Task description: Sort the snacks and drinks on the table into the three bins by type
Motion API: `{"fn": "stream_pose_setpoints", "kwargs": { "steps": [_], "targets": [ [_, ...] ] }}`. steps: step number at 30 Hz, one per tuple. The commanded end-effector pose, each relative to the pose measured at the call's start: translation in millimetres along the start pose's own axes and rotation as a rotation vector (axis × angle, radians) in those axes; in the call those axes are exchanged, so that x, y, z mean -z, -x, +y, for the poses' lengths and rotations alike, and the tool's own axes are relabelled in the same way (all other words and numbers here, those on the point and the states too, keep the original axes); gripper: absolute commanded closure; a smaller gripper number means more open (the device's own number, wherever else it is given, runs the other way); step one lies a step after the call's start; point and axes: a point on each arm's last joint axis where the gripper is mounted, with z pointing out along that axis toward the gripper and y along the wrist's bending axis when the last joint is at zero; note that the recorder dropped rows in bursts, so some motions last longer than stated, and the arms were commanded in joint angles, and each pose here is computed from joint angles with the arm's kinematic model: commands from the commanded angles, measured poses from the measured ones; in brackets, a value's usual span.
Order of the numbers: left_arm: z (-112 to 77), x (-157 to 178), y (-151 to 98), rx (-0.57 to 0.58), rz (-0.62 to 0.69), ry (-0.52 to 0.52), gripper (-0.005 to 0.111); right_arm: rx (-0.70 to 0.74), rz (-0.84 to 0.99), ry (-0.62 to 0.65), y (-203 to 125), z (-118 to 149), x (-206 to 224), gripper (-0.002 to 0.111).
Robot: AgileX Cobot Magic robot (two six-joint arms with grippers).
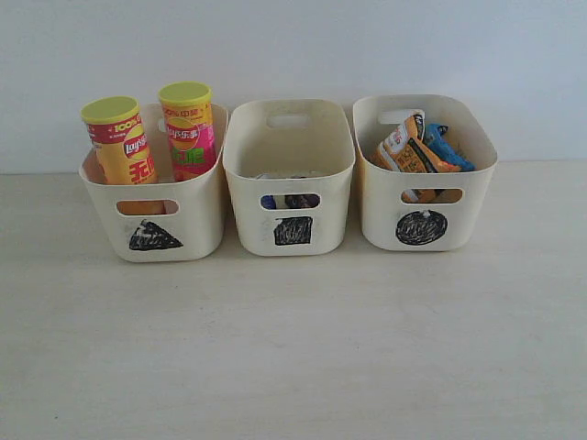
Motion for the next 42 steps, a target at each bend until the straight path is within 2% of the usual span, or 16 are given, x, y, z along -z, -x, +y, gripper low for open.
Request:
{"fn": "stream_pose_setpoints", "kwargs": {
  "steps": [1, 7, 12, 21, 23, 33, 42],
  "targets": [
    [-0.1, 0, -1, -0.004, 0.0, -0.005, 0.103, -0.046, -0.094, 0.03, -24, -3, 34, 0.108],
    [-0.1, 0, -1, -0.004, 0.0, -0.005, 0.103, -0.1, -0.259, 0.185, -56, 11, 77, 0.108],
    [-0.1, 0, -1, -0.004, 0.003, -0.005, 0.103, -0.088, -0.237, 0.237, -84, 13, 101, 0.108],
    [-0.1, 0, -1, -0.004, 0.005, -0.005, 0.103, -0.093, -0.269, 0.245, -133, -3, 139, 0.108],
    [-0.1, 0, -1, -0.004, 0.005, -0.005, 0.103, -0.095, -0.318, 0.257, -131, -3, 145, 0.108],
    [-0.1, 0, -2, -0.004, 0.007, -0.005, 0.103, -0.021, -0.184, 0.178, -153, -15, 169, 0.108],
    [-0.1, 0, -2, -0.004, 0.01, -0.005, 0.103, 0.029, -0.2, 0.162, -158, -18, 178, 0.108]
  ]
}}
